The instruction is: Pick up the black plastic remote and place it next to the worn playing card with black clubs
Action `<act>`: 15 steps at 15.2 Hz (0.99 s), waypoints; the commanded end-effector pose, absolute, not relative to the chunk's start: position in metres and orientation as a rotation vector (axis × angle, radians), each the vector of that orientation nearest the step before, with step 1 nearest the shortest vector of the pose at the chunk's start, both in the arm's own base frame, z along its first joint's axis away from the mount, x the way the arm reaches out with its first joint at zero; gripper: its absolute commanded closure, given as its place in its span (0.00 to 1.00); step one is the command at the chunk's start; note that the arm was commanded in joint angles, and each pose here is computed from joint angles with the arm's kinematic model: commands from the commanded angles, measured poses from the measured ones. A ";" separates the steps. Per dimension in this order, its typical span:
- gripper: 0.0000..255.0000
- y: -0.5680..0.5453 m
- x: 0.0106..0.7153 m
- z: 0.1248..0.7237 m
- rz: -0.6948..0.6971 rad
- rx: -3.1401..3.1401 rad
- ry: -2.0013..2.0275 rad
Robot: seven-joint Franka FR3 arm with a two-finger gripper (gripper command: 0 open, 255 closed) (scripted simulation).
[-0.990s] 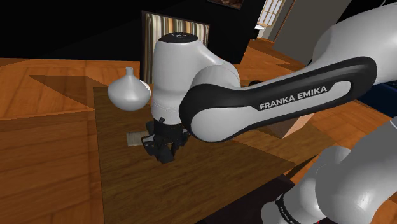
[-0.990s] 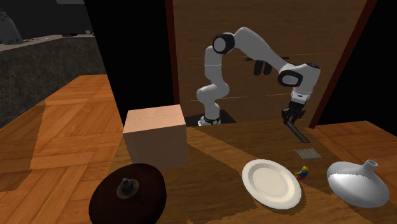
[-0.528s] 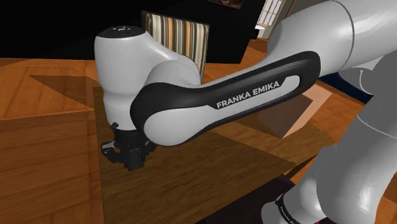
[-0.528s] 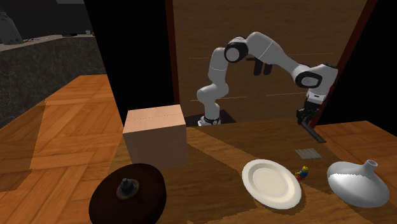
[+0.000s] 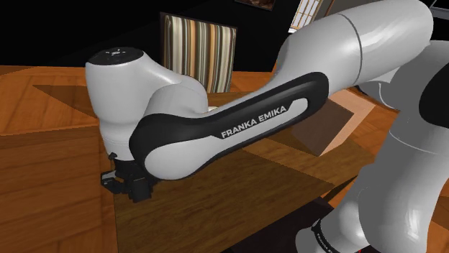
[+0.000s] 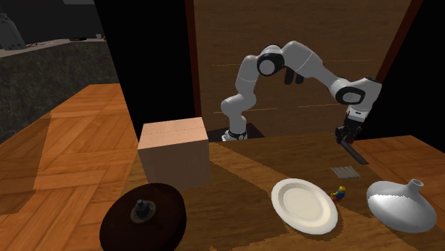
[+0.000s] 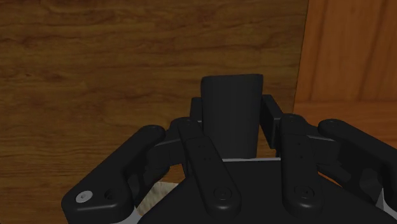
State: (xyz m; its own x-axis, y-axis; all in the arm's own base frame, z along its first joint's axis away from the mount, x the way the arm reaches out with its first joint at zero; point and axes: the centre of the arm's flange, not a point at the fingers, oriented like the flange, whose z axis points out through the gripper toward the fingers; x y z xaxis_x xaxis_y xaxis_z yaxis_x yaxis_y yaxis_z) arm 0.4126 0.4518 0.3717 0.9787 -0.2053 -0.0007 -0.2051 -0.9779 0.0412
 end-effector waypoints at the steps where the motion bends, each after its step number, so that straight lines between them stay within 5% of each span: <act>1: 1.00 0.453 0.412 0.362 -0.007 3.085 -0.320; 15: 1.00 0.453 0.412 0.326 -0.007 3.085 -0.320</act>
State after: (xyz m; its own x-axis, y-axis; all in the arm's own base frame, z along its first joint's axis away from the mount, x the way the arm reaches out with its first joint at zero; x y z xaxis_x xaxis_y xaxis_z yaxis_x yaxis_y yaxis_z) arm 0.4123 0.4529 0.3260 0.9788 -0.2049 -0.0003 -0.2047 -0.9780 0.0403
